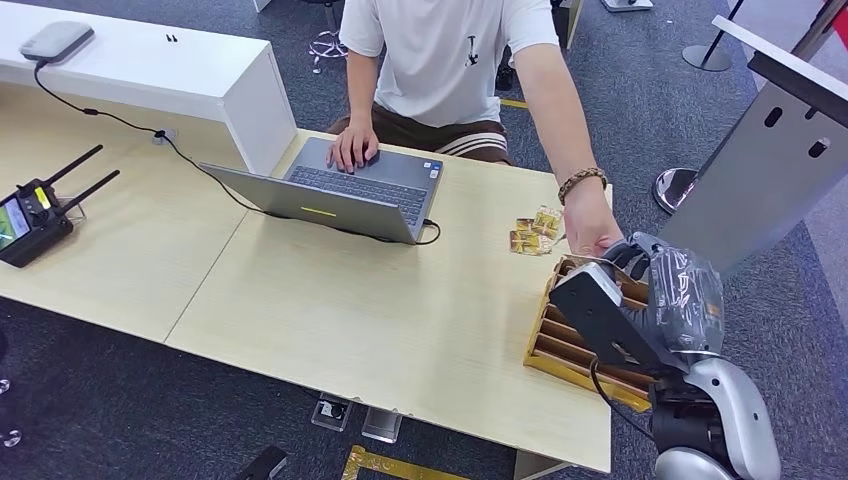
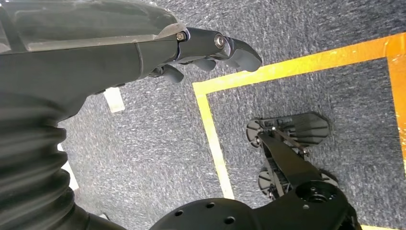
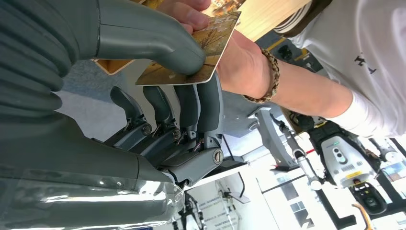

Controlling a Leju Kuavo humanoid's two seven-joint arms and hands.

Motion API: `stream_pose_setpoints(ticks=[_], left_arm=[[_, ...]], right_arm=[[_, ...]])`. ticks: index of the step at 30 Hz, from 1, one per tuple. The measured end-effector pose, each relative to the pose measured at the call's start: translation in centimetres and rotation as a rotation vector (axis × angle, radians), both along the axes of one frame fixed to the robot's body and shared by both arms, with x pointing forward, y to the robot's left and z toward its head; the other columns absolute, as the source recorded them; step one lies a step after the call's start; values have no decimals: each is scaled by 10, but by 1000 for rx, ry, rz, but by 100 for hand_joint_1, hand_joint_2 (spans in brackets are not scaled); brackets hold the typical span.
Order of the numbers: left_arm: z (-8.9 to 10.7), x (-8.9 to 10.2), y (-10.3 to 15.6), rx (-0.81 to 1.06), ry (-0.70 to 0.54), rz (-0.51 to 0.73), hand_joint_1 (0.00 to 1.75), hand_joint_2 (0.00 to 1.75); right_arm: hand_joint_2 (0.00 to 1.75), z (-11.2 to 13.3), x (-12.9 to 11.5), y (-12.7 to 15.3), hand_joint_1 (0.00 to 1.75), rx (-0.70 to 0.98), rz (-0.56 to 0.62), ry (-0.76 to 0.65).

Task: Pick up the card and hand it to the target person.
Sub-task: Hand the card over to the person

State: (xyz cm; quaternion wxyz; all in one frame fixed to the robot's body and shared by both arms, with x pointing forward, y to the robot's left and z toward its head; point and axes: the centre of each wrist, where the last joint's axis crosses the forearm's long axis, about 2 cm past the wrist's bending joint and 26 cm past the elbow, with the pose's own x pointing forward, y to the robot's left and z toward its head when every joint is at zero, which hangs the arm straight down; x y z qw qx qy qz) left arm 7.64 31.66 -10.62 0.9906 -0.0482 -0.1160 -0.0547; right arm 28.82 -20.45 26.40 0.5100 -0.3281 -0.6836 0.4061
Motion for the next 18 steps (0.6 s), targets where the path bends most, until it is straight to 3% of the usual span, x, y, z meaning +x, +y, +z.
stream_pose_setpoints(ticks=[18], left_arm=[[3, 15, 0, 1, -24, -5, 0, 175]], right_arm=[[175, 6, -1, -2, 147, 14, 9, -30]])
